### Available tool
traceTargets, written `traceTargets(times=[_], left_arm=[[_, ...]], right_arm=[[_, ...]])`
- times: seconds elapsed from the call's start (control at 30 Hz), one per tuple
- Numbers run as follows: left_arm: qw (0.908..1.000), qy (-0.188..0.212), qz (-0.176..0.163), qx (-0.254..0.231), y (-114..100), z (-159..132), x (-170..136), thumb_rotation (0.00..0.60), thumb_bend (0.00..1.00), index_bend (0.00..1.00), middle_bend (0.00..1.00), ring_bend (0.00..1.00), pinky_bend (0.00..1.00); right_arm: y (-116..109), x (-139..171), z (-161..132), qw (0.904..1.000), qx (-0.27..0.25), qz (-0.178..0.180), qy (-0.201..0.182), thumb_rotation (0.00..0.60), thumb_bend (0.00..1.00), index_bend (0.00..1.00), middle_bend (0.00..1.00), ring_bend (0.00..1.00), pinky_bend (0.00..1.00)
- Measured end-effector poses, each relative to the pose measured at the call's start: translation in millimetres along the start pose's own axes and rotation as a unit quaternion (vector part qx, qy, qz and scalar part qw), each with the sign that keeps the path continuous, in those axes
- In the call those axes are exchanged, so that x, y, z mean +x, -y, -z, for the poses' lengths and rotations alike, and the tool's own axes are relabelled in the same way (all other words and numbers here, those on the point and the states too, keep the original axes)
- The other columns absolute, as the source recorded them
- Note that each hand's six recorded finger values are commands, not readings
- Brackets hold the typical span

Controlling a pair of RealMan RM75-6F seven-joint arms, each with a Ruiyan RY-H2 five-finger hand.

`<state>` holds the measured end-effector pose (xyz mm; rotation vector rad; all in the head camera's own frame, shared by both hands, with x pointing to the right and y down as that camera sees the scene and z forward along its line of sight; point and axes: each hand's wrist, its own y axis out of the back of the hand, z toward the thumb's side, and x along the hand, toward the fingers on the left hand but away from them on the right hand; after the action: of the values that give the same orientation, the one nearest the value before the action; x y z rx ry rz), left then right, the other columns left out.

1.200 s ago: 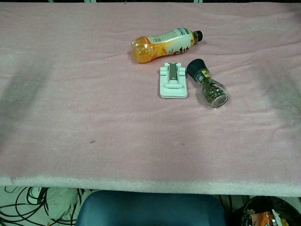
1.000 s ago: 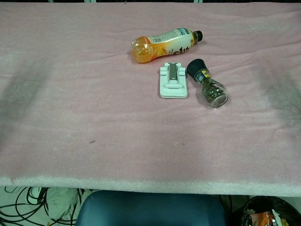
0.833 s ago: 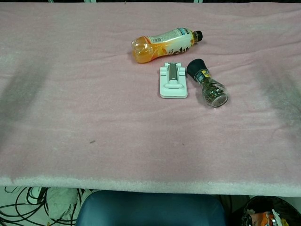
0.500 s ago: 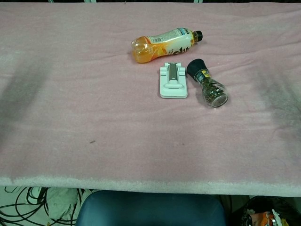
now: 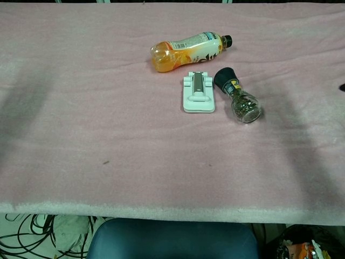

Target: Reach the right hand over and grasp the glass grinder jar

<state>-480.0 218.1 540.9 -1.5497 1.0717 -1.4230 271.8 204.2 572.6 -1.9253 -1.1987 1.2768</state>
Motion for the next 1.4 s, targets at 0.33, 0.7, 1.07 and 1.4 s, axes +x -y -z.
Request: traceTargets(times=[0.33,0.7,1.07,1.4], left_arm=[[0.9998,-0.008,0.011,-0.015,1,3,3,0.6,0.0,0.0,0.0,0.0,0.0],[0.999,-0.019,0.02,-0.034,0,7,5,0.6,0.0,0.0,0.0,0.0,0.0],[0.9988,-0.024,0.023,-0.035,0,8,6,0.6,0.0,0.0,0.0,0.0,0.0],[0.9987,-0.025,0.025,-0.035,1,8,6,0.6,0.0,0.0,0.0,0.0,0.0]], right_arm=[[54,-43,-63,0.9982,-0.05,-0.031,-0.014,0.6,0.05,0.0,0.05,0.03,0.23],[109,-80,-74,0.9993,0.009,-0.037,-0.001,0.6,0.04,0.0,0.0,0.0,0.22],[135,-98,-60,0.9972,0.051,-0.047,0.028,0.6,0.04,0.0,0.0,0.0,0.21],[144,-102,-45,0.9935,0.068,-0.065,0.064,0.6,0.12,0.07,0.16,0.1,0.21]])
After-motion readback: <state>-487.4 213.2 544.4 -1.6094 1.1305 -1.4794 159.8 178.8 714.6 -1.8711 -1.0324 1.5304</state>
